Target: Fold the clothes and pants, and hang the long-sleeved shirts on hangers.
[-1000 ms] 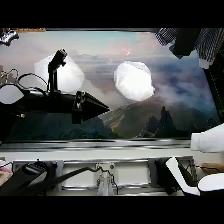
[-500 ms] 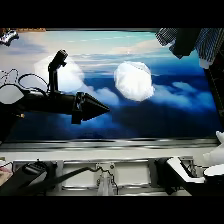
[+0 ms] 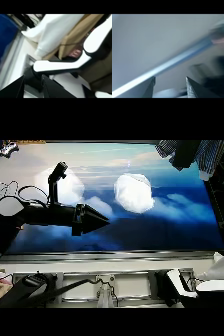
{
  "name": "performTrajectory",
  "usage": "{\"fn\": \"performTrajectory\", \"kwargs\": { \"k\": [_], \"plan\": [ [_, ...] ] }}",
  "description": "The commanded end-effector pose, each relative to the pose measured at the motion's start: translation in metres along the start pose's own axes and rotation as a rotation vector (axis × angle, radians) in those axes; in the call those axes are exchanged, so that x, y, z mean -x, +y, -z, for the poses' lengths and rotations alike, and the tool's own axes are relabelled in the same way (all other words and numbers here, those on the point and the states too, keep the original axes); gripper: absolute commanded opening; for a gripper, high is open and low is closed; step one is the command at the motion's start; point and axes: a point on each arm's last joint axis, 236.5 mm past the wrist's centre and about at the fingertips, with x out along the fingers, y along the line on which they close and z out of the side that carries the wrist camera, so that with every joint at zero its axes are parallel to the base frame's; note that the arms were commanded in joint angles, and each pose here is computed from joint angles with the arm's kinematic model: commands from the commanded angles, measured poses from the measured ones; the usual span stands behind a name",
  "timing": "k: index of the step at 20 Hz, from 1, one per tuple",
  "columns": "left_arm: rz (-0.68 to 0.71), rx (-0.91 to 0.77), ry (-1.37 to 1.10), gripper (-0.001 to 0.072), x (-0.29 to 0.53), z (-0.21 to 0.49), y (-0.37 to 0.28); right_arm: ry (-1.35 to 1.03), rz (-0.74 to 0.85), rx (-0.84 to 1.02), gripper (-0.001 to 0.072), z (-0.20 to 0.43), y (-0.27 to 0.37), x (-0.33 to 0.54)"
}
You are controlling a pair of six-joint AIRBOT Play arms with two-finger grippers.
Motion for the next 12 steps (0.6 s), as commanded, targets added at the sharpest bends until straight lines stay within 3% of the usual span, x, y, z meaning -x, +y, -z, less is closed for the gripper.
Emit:
{"fn": "performTrajectory", "kwargs": {
  "k": [1,4,6,9,12],
  "plan": [
    [-0.252,-0.104,-0.057,0.0242,0.014,-0.023,0.043,0.144,-0.546,-0.162,0.0469,0.017,0.128,0.048],
    [-0.645,-0.258,-0.127,0.0242,0.073,-0.077,0.074,0.365,-0.855,0.198,0.0466,0.093,0.165,0.095],
    [-0.835,-0.373,-0.247,0.0242,0.118,-0.126,0.069,0.569,-0.914,0.124,0.0469,0.147,0.16,0.102],
    [-0.892,-0.486,-0.424,0.0241,0.146,-0.168,0.043,0.92,-1.058,0.09,0.0469,0.253,0.159,0.153],
    [-0.892,-0.486,-0.422,0.0241,0.146,-0.167,0.043,1.217,-1.175,0.295,0.0469,0.37,0.142,0.235]
  ]
}}
